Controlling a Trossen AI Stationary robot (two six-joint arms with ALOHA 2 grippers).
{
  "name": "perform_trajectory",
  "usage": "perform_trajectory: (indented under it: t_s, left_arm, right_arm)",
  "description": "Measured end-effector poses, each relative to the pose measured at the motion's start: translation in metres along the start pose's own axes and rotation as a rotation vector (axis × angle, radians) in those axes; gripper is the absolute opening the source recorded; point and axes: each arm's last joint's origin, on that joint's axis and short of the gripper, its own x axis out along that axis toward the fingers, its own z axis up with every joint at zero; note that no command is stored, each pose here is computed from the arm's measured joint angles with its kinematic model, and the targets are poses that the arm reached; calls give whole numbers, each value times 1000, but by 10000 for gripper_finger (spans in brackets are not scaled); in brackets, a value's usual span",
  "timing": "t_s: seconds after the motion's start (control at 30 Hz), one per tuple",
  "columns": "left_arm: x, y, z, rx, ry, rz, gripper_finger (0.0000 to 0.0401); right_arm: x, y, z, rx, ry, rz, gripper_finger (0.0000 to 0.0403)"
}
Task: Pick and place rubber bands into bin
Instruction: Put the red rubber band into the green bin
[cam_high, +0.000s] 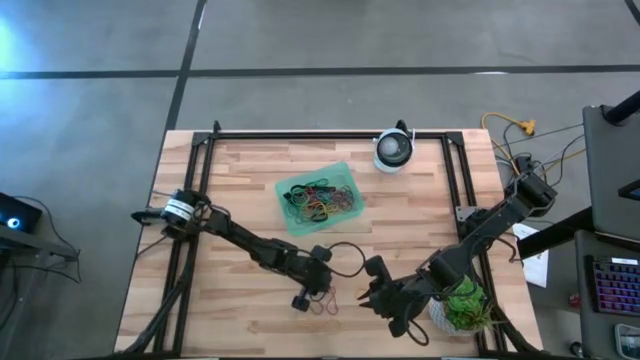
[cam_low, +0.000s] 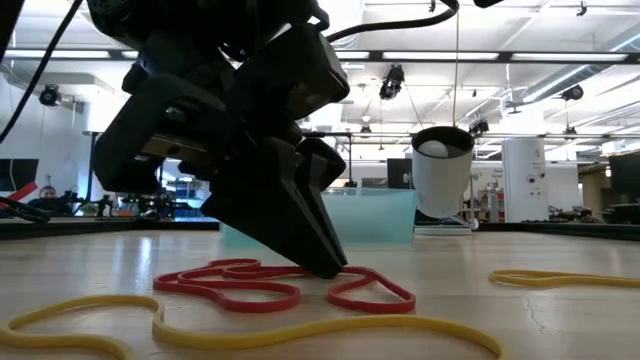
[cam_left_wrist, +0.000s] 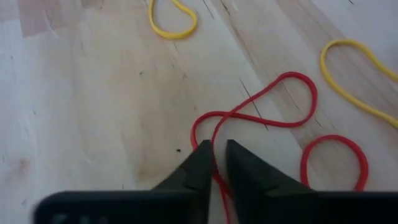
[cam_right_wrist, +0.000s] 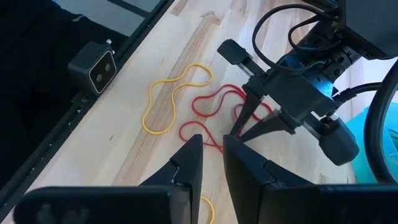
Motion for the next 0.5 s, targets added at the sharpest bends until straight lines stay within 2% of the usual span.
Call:
perform_trajectory:
  t_s: [0.1,0.33,0.5]
  left_arm:
    - [0,0,0,4,2,0,6]
    - [-2,1,2,34,-23,17,1]
    - [-8,0,7,42,-35,70,0]
  right_arm:
    - [0,0,0,0,0,0,57]
    - [0,0,-1,-2,1,0,57]
    - [0,0,-1,-3,4,0,57]
